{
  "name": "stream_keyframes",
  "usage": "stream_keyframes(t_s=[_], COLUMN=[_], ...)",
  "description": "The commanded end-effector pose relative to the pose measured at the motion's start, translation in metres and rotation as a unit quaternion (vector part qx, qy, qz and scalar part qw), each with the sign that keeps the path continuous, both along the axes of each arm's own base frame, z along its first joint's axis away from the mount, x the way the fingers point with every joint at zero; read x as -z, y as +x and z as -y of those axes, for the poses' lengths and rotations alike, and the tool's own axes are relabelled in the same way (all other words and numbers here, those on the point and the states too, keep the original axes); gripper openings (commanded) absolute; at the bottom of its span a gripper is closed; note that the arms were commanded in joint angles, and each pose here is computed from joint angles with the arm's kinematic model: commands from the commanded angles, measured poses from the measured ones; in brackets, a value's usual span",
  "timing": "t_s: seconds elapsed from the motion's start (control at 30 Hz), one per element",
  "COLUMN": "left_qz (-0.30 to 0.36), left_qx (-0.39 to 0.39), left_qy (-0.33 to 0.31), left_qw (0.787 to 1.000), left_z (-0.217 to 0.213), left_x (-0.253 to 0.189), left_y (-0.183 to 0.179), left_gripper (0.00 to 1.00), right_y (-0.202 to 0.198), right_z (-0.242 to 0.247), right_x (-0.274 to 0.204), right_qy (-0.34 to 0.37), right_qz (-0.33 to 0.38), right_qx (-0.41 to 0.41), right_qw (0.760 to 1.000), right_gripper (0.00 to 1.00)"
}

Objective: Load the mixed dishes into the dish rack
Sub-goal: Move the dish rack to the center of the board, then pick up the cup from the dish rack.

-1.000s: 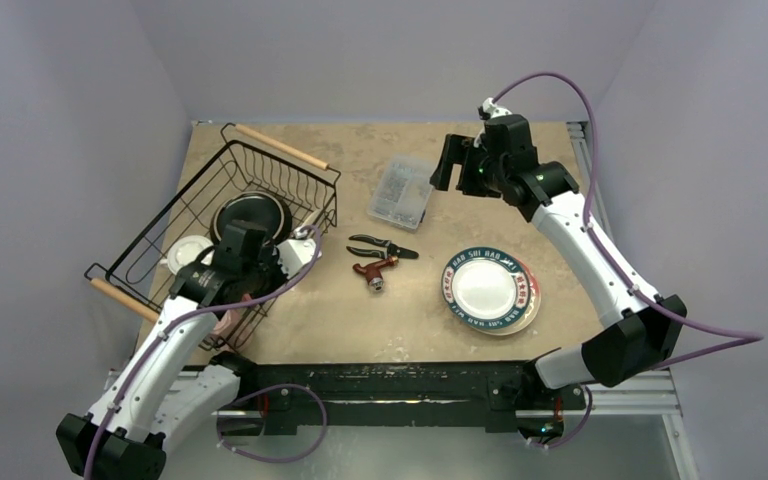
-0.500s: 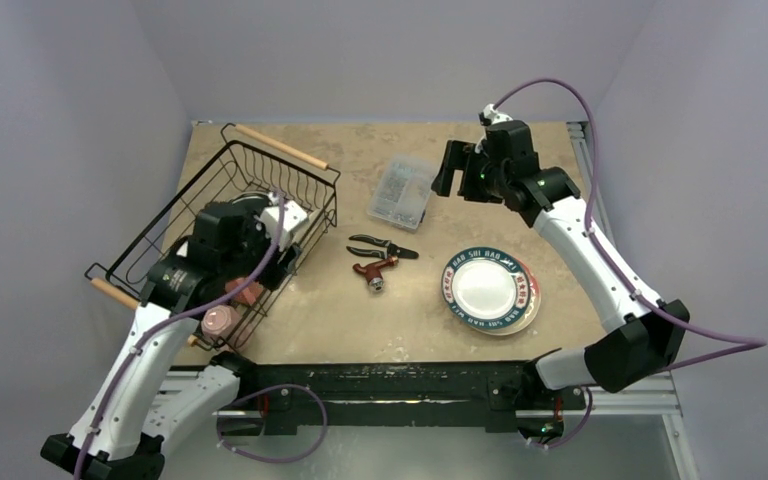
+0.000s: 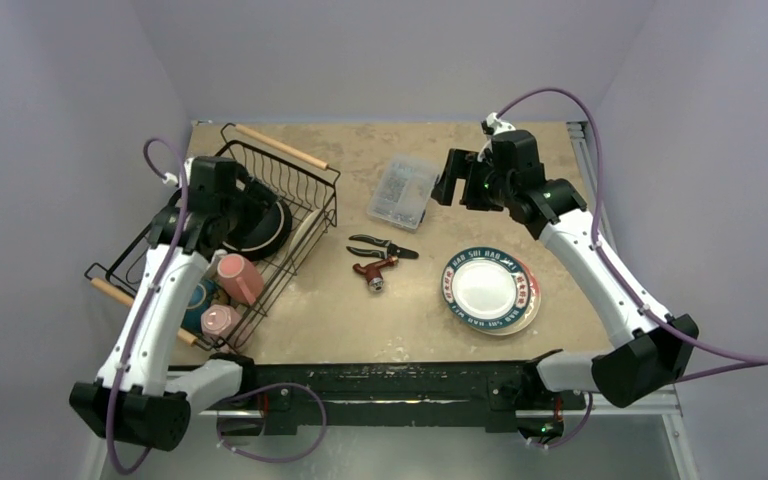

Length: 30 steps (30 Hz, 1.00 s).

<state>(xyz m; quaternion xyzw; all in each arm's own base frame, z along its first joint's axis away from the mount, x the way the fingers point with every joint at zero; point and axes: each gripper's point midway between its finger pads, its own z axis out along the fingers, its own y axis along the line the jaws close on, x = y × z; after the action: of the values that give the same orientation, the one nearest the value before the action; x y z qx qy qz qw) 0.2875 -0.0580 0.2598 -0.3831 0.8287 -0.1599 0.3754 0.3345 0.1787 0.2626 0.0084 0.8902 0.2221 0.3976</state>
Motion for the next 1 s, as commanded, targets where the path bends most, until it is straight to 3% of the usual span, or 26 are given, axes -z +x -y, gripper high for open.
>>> stream_keyframes(t_s=[0.0, 0.07, 0.13, 0.33, 0.43, 0.5, 0.6, 0.7, 0.8, 0.87, 0.97], left_qz=[-0.033, -0.075, -0.111, -0.119, -0.096, -0.083, -0.082, -0.132, -0.176, -0.187, -0.173], left_qx=[-0.205, -0.268, -0.310, -0.434, -0.458, -0.448, -0.341, -0.230, -0.089, -0.007, 0.079], left_qy=[-0.117, -0.107, -0.094, -0.126, -0.114, -0.089, 0.036, 0.158, 0.285, 0.311, 0.299], left_qw=[0.971, 0.955, 0.940, 0.884, 0.876, 0.886, 0.936, 0.951, 0.938, 0.932, 0.935], left_z=[-0.011, -0.023, -0.030, -0.042, -0.052, -0.058, -0.071, -0.083, -0.095, -0.095, -0.091], left_x=[0.011, 0.020, 0.034, 0.090, 0.100, 0.093, 0.054, 0.016, 0.011, 0.028, 0.052], left_y=[0.029, 0.024, 0.021, 0.024, 0.031, 0.035, 0.043, 0.036, 0.025, 0.016, 0.001], left_gripper=[0.86, 0.95, 0.98, 0.85, 0.84, 0.86, 0.87, 0.93, 0.99, 1.00, 1.00], right_y=[-0.006, -0.008, -0.009, -0.013, -0.015, -0.015, -0.015, -0.012, -0.011, -0.010, -0.010], right_z=[-0.003, -0.001, 0.001, 0.003, 0.004, 0.004, 0.004, 0.003, 0.004, 0.003, 0.002], right_x=[-0.014, -0.015, -0.017, -0.018, -0.017, -0.015, -0.014, -0.014, -0.014, -0.012, -0.010], right_qy=[0.018, 0.015, 0.011, 0.010, 0.011, 0.010, 0.007, 0.006, 0.004, 0.004, 0.003], right_qz=[0.028, 0.031, 0.035, 0.037, 0.035, 0.032, 0.032, 0.034, 0.034, 0.032, 0.029], right_qx=[-0.011, -0.011, -0.010, -0.009, -0.010, -0.010, -0.010, -0.011, -0.010, -0.011, -0.012], right_qw=[0.999, 0.999, 0.999, 0.999, 0.999, 0.999, 0.999, 0.999, 0.999, 0.999, 1.000], right_gripper=[0.84, 0.85, 0.85, 0.85, 0.85, 0.85, 0.85, 0.85, 0.85, 0.85, 0.85])
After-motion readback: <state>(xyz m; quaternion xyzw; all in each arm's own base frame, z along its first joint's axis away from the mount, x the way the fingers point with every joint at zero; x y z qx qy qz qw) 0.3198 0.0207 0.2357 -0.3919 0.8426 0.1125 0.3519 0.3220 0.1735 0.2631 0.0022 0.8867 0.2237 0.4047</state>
